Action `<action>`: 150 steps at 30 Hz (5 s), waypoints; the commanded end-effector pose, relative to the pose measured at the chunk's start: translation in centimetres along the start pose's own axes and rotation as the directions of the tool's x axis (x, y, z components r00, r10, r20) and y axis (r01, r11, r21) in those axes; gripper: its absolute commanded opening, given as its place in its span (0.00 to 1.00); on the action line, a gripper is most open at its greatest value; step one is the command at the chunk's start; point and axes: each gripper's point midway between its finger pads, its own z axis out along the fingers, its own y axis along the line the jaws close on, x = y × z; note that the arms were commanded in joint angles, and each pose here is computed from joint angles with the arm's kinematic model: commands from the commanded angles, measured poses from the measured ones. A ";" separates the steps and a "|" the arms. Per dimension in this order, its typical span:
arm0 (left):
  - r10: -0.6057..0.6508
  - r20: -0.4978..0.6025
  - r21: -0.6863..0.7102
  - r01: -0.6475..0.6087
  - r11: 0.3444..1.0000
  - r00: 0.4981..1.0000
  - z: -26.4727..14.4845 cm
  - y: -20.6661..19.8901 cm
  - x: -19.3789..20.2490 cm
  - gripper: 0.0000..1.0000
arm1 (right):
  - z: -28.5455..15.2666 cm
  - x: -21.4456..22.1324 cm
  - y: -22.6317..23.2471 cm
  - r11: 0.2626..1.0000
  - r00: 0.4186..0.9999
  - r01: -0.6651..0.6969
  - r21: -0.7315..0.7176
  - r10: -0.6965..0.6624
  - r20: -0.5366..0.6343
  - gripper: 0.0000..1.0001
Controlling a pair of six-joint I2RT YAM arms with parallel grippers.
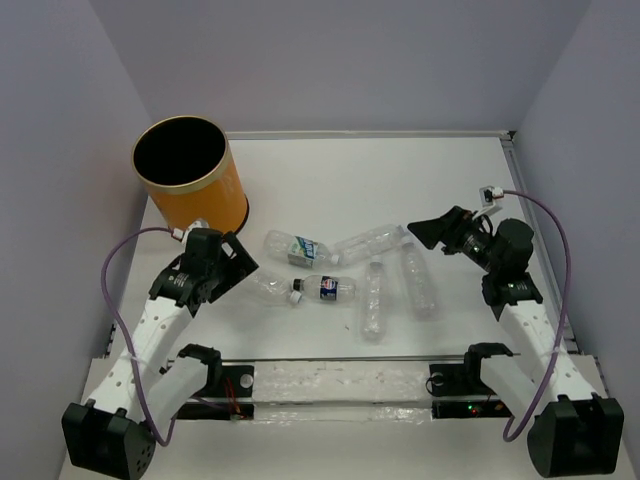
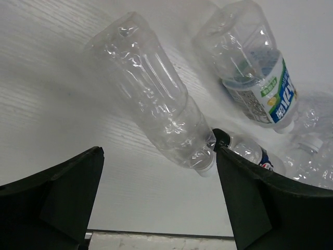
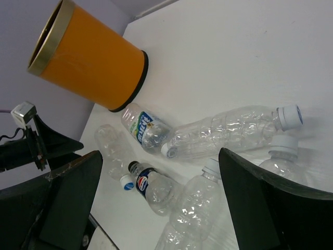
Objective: Put the plastic bottles in the bin
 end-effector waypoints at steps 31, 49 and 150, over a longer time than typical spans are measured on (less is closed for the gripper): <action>0.018 0.161 -0.042 -0.012 0.999 0.987 8.1 1.1 -1.8 0.41 | -1.3 4.8 -7.7 0.912 0.995 0.048 0.408 -0.009 -0.098 1.00; 0.013 0.547 0.412 -0.283 0.866 0.837 -10.7 -14.2 -14.5 0.38 | 1.0 9.1 -11.9 0.871 0.951 0.051 0.489 0.107 -0.289 0.99; -0.239 0.825 0.319 -0.072 0.945 0.511 -23.4 -2.6 -16.4 0.94 | 23.2 -8.6 33.7 0.850 0.953 0.288 -0.440 -0.212 0.215 0.36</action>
